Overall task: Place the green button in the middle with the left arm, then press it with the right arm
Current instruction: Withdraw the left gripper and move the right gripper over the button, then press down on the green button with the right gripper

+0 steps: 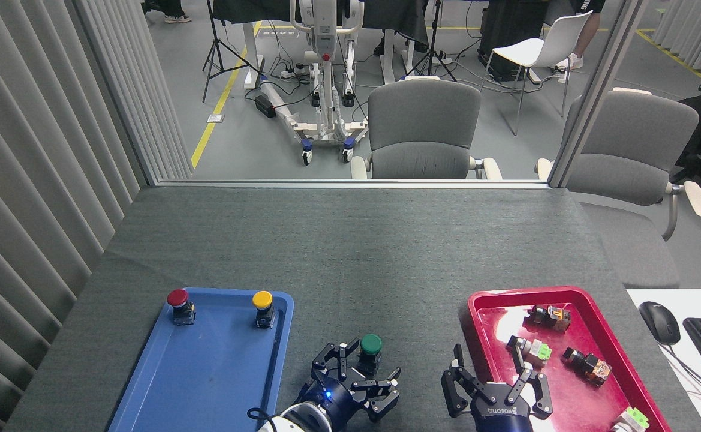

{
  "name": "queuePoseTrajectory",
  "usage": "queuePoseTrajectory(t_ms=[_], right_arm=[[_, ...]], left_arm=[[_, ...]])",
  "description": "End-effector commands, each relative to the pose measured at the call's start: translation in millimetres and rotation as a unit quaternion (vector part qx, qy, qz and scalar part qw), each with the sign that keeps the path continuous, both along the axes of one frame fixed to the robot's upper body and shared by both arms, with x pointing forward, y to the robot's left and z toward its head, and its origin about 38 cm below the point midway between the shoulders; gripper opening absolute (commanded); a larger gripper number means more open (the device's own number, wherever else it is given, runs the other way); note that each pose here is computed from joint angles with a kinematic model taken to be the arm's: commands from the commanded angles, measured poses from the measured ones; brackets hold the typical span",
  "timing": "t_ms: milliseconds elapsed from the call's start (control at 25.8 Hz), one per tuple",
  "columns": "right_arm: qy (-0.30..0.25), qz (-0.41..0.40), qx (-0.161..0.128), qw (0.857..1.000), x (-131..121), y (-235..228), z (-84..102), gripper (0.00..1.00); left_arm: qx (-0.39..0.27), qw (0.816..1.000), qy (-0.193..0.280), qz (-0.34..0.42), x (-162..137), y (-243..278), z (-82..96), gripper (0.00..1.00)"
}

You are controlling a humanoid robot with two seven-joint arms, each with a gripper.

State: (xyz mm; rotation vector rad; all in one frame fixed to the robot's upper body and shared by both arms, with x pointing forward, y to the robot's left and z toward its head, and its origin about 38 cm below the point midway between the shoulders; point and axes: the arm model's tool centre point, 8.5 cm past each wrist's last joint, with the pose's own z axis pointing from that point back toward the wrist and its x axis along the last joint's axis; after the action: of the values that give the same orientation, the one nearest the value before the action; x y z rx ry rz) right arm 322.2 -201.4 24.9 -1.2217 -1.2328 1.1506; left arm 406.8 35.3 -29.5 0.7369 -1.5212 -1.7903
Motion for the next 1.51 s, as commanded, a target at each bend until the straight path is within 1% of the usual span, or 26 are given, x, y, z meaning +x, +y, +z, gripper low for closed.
queuePoseTrajectory(t_ms=[0, 77, 155, 194, 271, 349, 426, 504, 542, 658, 736, 852, 930, 1007, 1278, 1394, 1472], right_arm=[[0.000, 0.013, 0.003, 1.000, 1.7, 4.7, 0.1, 0.92], [-0.003, 0.024, 0.005, 1.000, 5.5, 10.5, 2.4, 0.87], [-0.002, 0.037, 0.011, 0.999, 7.5, 24.2, 2.5, 0.83], [0.001, 0.044, 0.012, 0.999, 7.8, 30.6, 0.8, 0.78], [-0.002, 0.058, 0.010, 0.998, 13.6, 39.6, 2.1, 0.58], [-0.007, 0.075, 0.009, 0.997, 19.0, 51.5, 6.8, 0.43], [-0.005, 0.083, 0.008, 0.996, 19.9, 58.6, 5.4, 0.34], [-0.006, 0.099, 0.007, 0.995, 24.3, 72.6, 6.1, 0.25], [-0.008, 0.107, 0.004, 0.994, 29.3, 78.4, 7.7, 0.20], [0.007, 0.128, -0.002, 0.992, 31.7, 93.3, -2.4, 0.06], [0.010, 0.141, -0.005, 0.990, 37.3, 103.6, -2.8, 0.00], [0.035, 0.160, -0.013, 0.986, 39.7, 117.7, -11.6, 0.00], [0.063, 0.176, -0.025, 0.982, 44.5, 129.6, -18.8, 0.00], [0.077, 0.183, -0.032, 0.980, 46.3, 135.7, -24.1, 0.00], [0.081, 0.176, -0.032, 0.981, 46.4, 135.6, -25.7, 0.00], [0.090, 0.176, -0.033, 0.980, 44.9, 136.1, -31.2, 0.00], [0.091, 0.177, -0.033, 0.979, 44.6, 136.8, -31.7, 0.00]], left_arm=[[-0.043, 0.998, -0.008, 0.038, 0.0, 21.6, 12.2, 0.99], [-0.051, 0.997, -0.025, 0.061, -6.0, 54.9, 17.2, 0.99], [-0.055, 0.993, -0.052, 0.087, -14.4, 94.6, 29.4, 0.99], [-0.065, 0.990, -0.059, 0.106, -18.9, 115.7, 34.7, 0.99], [-0.079, 0.984, -0.073, 0.144, -27.3, 156.2, 45.4, 0.99], [-0.073, 0.976, -0.095, 0.184, -37.1, 200.5, 57.7, 0.99], [-0.073, 0.961, -0.121, 0.239, -50.8, 245.0, 72.2, 0.99], [-0.066, 0.948, -0.135, 0.281, -69.6, 284.6, 80.5, 0.99], [-0.062, 0.944, -0.136, 0.293, -76.7, 295.1, 80.4, 0.99], [-0.043, 0.940, -0.127, 0.313, -95.4, 322.8, 75.0, 0.99], [-0.038, 0.938, -0.125, 0.322, -99.6, 330.7, 73.2, 0.99], [-0.035, 0.938, -0.120, 0.324, -100.5, 331.3, 72.1, 0.99], [-0.030, 0.940, -0.107, 0.324, -99.5, 330.9, 71.0, 0.99], [-0.023, 0.941, -0.093, 0.324, -98.0, 330.8, 72.0, 0.99], [-0.024, 0.940, -0.095, 0.327, -97.8, 333.3, 75.6, 0.99], [-0.028, 0.940, -0.098, 0.326, -97.3, 331.7, 76.3, 0.99], [-0.027, 0.940, -0.098, 0.326, -97.8, 332.1, 76.2, 0.99]])
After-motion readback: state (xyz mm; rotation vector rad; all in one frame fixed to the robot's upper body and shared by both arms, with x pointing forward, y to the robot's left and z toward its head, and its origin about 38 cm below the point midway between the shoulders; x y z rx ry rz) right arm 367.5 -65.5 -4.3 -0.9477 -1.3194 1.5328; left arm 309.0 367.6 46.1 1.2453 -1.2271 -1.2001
